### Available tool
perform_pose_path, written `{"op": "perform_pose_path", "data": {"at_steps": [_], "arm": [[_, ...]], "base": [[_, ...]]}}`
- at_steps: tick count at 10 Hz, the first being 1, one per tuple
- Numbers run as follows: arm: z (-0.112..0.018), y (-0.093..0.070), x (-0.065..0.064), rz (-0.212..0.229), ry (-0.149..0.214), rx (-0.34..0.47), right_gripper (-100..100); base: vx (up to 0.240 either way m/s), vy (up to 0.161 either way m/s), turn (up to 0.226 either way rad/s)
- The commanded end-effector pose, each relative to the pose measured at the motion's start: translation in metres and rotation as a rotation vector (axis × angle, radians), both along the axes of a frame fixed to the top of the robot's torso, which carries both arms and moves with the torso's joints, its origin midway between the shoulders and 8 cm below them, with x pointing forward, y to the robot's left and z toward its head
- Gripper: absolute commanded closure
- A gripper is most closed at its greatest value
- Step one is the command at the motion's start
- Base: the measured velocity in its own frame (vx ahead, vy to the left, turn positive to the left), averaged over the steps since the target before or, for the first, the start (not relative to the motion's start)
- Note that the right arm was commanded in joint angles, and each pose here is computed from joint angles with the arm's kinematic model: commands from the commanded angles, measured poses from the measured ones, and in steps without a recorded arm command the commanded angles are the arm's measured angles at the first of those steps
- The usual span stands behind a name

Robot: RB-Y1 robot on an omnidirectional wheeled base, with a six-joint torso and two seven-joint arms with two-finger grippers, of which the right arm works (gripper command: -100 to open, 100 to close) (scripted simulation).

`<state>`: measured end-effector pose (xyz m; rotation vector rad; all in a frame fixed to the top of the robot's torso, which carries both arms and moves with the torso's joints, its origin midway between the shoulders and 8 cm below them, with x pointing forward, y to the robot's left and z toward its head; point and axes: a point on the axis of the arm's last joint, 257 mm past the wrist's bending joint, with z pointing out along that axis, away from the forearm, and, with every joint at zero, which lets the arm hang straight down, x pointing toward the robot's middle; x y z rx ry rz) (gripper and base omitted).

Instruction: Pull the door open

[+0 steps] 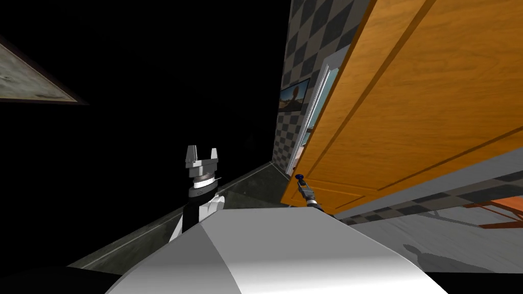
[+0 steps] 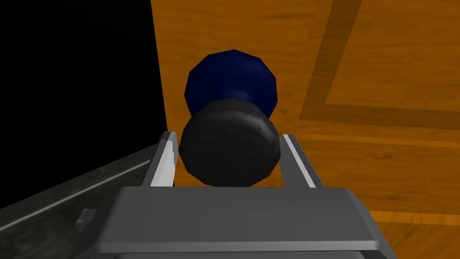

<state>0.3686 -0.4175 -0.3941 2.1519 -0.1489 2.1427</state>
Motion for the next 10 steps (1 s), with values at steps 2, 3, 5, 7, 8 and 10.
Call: {"op": "perform_pose_path", "data": {"at_steps": [2,3,5,7,8,10], "arm": [[0.001,0.001,-0.010,0.035,-0.003,0.000,100],[0.002,0.002,-0.013,0.047,-0.004,0.001,100],[0.002,0.003,-0.018,0.066,-0.004,0.002,100],[0.000,0.005,-0.023,0.079,0.002,0.001,100],[0.000,0.005,-0.025,0.084,0.001,0.000,100],[0.001,0.006,-0.033,0.107,-0.002,0.000,100]], "base": [[-0.185,-0.028,0.109],[-0.183,-0.013,0.073],[-0.175,-0.029,0.073],[-0.097,-0.020,0.067],[-0.171,-0.045,0.112],[-0.178,-0.065,0.108]]}}
